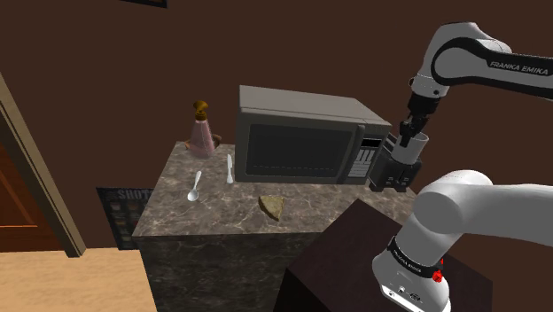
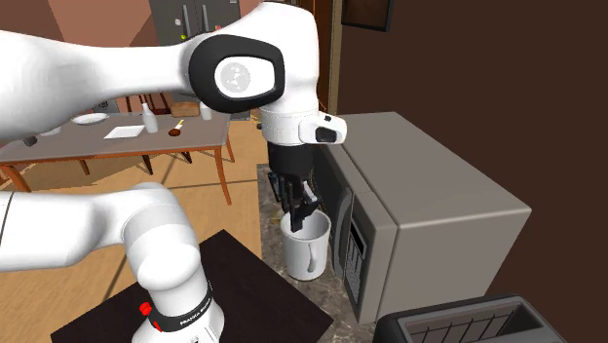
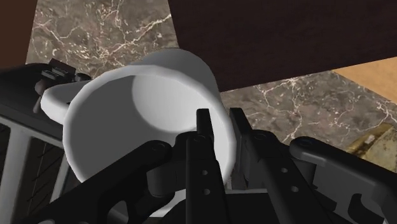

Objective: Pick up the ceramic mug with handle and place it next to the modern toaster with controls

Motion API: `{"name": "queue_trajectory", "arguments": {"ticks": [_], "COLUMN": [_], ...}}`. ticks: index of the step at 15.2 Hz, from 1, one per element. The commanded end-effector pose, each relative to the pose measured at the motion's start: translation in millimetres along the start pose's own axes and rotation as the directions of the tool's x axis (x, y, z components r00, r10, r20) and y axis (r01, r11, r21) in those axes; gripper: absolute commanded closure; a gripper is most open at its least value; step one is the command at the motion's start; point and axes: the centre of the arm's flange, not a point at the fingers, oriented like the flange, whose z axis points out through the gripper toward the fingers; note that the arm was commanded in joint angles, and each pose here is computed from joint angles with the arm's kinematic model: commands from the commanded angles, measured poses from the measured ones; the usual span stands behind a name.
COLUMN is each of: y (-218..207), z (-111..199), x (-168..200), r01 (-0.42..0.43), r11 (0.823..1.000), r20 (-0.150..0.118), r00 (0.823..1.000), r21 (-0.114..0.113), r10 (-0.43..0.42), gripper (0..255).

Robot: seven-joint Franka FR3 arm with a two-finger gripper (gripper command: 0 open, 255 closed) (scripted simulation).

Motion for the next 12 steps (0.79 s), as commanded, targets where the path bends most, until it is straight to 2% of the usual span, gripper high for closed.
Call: {"name": "queue_trajectory", "arguments": {"ticks": [1, 12], "y": [26, 161], "z": [2, 14], "x": [-11, -64], "r01": [0.001, 0.001], "r11": [1.000, 1.000], "r20": [0.001, 0.001], "r00": [1.000, 1.000], "r21": [-0.001, -0.001], "r10": [-0.001, -0.001], "gripper": [255, 255]}}
